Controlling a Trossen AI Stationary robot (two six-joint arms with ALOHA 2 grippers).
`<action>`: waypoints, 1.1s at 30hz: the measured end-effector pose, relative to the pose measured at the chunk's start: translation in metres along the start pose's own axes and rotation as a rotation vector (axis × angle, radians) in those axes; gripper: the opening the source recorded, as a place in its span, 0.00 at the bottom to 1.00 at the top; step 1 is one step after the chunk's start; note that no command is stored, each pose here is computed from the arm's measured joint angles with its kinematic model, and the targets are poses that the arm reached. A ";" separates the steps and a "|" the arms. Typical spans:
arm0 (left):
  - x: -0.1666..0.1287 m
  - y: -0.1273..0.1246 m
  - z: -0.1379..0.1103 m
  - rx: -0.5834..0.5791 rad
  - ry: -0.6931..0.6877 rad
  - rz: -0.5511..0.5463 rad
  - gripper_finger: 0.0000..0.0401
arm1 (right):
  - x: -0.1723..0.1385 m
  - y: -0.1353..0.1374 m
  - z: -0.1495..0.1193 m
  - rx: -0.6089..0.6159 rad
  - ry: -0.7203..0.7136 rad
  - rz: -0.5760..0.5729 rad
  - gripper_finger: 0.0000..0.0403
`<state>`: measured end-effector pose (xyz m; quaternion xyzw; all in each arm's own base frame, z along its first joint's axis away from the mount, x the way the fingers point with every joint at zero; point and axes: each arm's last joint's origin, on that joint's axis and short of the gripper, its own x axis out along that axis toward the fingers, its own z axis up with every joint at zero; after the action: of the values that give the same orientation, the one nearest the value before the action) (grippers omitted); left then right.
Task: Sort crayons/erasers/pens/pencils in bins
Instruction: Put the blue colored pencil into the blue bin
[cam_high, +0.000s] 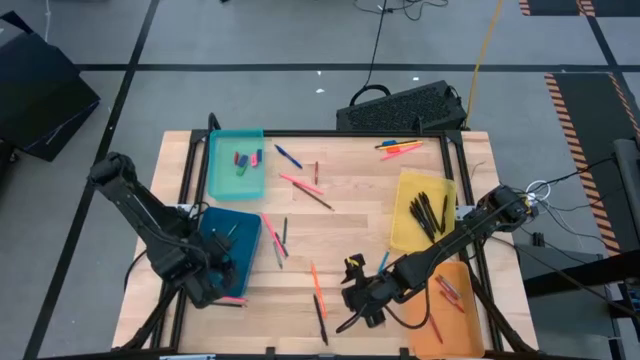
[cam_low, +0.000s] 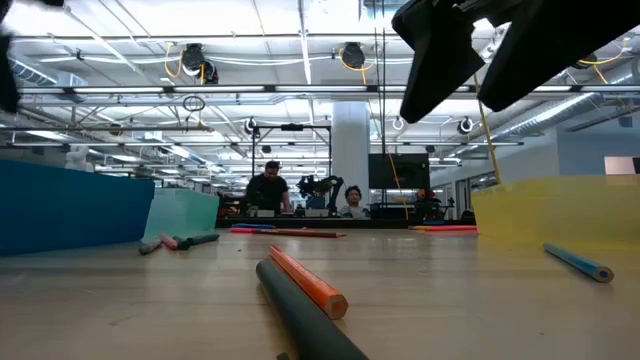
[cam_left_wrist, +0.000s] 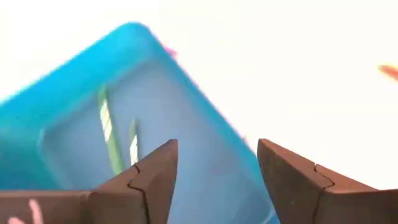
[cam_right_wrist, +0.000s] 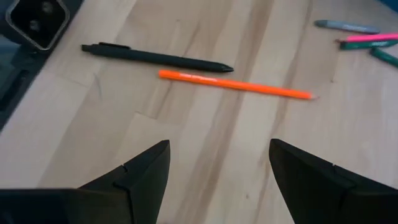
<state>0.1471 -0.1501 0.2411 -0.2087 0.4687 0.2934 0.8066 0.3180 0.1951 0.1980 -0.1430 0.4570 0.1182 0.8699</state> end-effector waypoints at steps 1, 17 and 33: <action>-0.004 -0.003 0.004 0.026 -0.043 -0.024 0.55 | 0.002 0.001 0.000 -0.003 0.015 0.014 0.66; 0.006 -0.027 0.051 0.212 -0.217 -0.147 0.52 | 0.027 0.015 -0.023 -0.013 0.351 0.121 0.66; 0.009 -0.026 0.058 0.222 -0.232 -0.127 0.52 | 0.036 0.007 -0.057 -0.276 0.473 0.137 0.38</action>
<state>0.2044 -0.1312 0.2620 -0.1126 0.3879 0.2104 0.8903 0.2920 0.1834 0.1363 -0.2524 0.6353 0.2014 0.7015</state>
